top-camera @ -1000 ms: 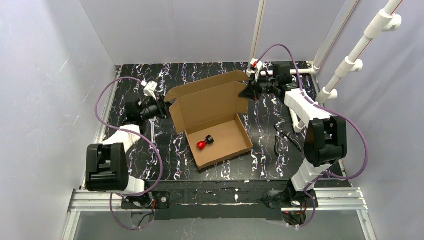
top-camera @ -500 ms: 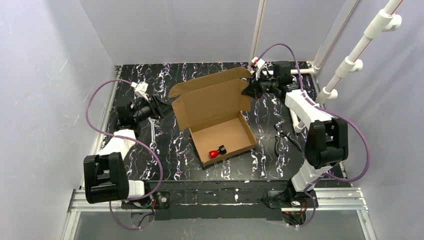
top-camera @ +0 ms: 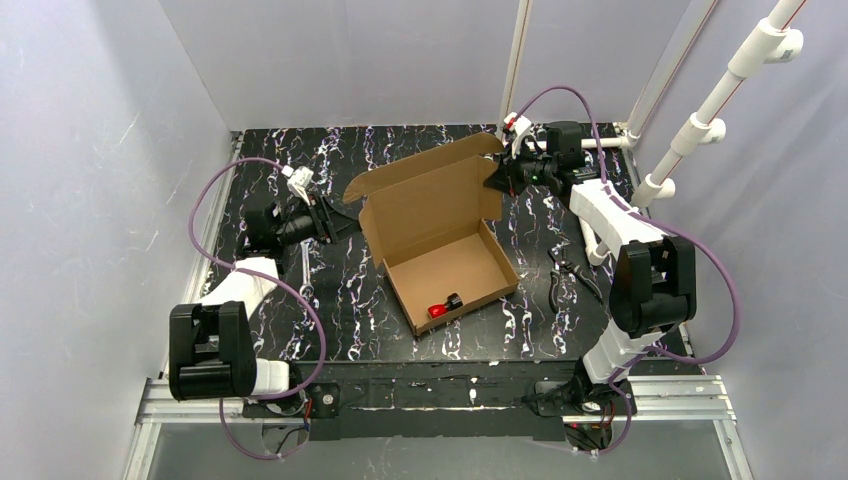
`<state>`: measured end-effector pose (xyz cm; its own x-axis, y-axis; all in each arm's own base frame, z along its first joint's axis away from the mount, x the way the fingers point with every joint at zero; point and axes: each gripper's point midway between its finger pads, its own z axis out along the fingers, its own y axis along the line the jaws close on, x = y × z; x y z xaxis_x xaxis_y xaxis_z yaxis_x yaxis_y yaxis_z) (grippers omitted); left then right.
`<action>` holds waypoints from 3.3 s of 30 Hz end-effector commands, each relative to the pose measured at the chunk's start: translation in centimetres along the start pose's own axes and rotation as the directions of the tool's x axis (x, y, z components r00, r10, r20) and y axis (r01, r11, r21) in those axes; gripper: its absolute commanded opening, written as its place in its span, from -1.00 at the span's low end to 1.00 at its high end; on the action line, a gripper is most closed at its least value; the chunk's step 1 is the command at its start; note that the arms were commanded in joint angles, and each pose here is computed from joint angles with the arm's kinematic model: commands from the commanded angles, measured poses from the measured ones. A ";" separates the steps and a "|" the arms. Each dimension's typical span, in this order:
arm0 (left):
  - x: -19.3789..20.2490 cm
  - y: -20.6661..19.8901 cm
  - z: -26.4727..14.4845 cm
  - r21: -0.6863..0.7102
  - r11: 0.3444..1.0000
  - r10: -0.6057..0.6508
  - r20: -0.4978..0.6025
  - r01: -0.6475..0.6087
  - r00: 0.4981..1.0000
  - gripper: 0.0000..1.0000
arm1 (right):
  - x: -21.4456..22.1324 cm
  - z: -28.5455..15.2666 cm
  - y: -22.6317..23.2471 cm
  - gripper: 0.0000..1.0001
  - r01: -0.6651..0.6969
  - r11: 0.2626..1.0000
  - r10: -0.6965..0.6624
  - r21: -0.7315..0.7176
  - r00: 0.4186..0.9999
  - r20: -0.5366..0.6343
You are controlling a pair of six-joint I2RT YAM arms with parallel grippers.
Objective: Fold the paper box
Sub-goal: Close the paper box at the center of the board.
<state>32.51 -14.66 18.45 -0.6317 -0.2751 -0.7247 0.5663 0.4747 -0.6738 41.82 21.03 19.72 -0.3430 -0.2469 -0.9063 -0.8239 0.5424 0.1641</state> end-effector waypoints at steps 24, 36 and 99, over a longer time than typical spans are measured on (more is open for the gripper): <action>1.4 -2.8 -0.8 0.106 0.993 0.055 -0.039 -0.050 0.998 0.40 | -2.3 0.0 -0.3 -0.97 -0.009 1.000 0.008 0.004 0.998 0.059; 1.4 -3.2 2.3 0.145 0.976 0.175 -0.059 -0.165 0.983 0.50 | -2.2 0.5 0.9 -0.97 -0.034 0.998 0.037 -0.044 0.997 0.075; -4.6 9.5 1.0 -0.146 0.961 -0.225 0.096 0.237 0.970 -0.50 | -0.9 1.3 1.3 -0.97 -0.054 0.997 0.058 -0.062 0.996 0.065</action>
<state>41.47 -6.30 12.93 -0.6553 -0.5749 -0.4900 0.1400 0.5450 -0.8267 41.19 22.78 19.19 -0.3998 -0.1608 -0.9024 -0.8107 0.5213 0.2662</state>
